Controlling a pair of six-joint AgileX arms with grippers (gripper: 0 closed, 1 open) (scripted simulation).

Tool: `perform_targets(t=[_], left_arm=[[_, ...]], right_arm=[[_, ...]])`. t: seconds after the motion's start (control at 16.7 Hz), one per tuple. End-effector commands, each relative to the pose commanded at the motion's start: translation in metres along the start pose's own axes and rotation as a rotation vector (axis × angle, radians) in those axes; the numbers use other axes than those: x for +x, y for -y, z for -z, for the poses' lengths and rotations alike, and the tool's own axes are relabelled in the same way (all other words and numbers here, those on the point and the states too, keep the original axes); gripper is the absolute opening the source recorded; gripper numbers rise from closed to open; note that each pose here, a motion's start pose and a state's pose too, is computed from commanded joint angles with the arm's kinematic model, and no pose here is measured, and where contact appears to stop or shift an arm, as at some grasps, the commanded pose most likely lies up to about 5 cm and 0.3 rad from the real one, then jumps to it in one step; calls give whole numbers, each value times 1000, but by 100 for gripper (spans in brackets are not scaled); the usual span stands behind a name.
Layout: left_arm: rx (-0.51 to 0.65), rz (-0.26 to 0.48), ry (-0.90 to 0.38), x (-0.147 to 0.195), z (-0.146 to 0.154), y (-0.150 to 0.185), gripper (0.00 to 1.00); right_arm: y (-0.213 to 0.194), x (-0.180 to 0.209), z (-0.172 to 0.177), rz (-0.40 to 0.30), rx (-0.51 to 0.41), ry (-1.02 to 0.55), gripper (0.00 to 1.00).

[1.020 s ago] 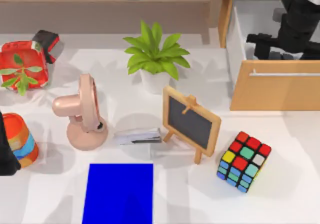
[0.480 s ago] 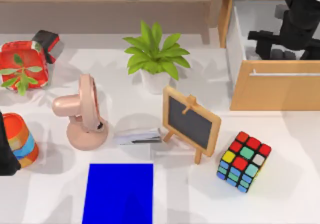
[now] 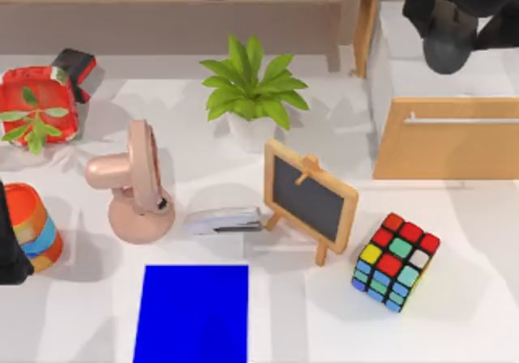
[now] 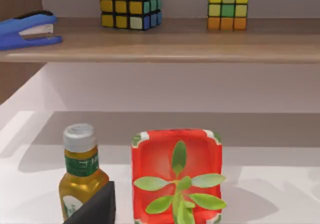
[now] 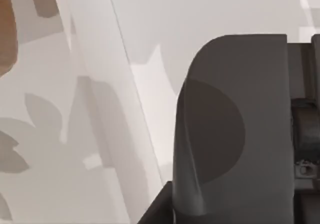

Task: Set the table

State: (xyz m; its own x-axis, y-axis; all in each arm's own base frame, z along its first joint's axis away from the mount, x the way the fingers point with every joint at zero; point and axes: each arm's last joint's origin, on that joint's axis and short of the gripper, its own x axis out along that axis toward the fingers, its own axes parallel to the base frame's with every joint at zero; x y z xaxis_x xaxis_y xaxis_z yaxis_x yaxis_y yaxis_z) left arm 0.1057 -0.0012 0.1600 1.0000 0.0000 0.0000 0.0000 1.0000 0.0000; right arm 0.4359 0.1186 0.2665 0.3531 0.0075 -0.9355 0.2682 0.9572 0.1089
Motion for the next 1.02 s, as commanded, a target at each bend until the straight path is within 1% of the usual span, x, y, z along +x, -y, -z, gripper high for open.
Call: perform_targets(t=[0.18,0.36,0.48,0.54,0.6,0.72,0.9,1.02], left_arm=[[0,0,0,0,0,0,100],[0,0,0,0,0,0,100],[0,0,0,0,0,0,100],[0,0,0,0,0,0,100],[0,0,0,0,0,0,100],[0,0,0,0,0,0,100],[0,0,0,0,0,0,100],[0,0,0,0,0,0,100]], right_arm=[[-49,-44,38,-114,-50,39,0],[-100,-70,93,-211,-117,5,0],[-130,-75,135,-246,-163,-48,0],[-144,-75,157,-252,-185,-79,0],[-156,-72,179,-249,-206,-111,0],[-176,-60,223,-215,-243,-174,0],[-194,-28,280,-117,-283,-243,0],[-200,-3,306,-46,-293,-262,0]])
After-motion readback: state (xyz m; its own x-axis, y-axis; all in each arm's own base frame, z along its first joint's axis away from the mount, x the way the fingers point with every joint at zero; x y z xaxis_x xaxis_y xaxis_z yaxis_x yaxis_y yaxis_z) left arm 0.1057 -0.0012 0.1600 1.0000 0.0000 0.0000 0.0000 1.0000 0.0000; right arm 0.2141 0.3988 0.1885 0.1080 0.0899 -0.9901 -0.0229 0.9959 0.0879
